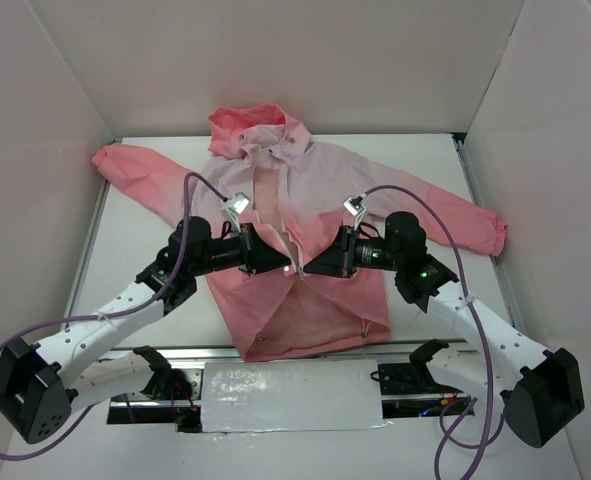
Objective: Zip up the jacket
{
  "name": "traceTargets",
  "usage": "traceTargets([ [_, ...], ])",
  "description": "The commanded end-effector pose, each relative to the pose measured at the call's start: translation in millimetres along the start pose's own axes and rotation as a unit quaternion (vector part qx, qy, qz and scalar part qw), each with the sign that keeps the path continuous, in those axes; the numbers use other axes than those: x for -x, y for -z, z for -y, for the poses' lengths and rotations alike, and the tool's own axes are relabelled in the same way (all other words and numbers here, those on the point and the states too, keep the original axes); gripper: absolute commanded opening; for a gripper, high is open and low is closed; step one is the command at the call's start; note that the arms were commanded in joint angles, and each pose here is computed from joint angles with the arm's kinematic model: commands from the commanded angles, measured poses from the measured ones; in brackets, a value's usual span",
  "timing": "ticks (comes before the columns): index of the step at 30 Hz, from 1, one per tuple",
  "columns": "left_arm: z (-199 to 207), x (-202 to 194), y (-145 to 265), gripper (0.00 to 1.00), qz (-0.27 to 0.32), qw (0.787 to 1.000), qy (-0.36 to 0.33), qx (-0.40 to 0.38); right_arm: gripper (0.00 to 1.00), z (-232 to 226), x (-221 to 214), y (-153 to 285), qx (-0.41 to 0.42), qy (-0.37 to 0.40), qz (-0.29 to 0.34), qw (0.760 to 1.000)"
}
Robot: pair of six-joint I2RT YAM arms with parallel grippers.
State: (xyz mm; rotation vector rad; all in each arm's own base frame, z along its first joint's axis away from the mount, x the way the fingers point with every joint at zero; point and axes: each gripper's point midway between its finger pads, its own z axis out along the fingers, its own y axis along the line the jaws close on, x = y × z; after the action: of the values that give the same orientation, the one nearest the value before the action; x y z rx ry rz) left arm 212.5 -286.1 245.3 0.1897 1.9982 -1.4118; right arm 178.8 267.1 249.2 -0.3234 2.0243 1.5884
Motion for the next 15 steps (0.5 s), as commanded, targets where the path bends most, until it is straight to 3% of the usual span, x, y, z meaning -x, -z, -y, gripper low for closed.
traceTargets([
  [1, 69.4, 20.8, 11.2, 0.00, 0.010, 0.985, -0.063, -0.158, 0.00, -22.0, 7.3, -3.0, 0.048, 0.031, 0.004, 0.998],
  [8, 79.2, 18.3, 19.6, 0.00, -0.003, 0.979, -0.073, -0.191, 0.00, -24.7, 6.9, -2.0, 0.061, 0.042, 0.010, 0.997],
  [15, 69.4, 16.3, 23.1, 0.00, 0.009, 0.983, -0.064, -0.170, 0.00, -34.9, 1.9, 4.3, 0.097, 0.047, 0.025, 0.994],
])
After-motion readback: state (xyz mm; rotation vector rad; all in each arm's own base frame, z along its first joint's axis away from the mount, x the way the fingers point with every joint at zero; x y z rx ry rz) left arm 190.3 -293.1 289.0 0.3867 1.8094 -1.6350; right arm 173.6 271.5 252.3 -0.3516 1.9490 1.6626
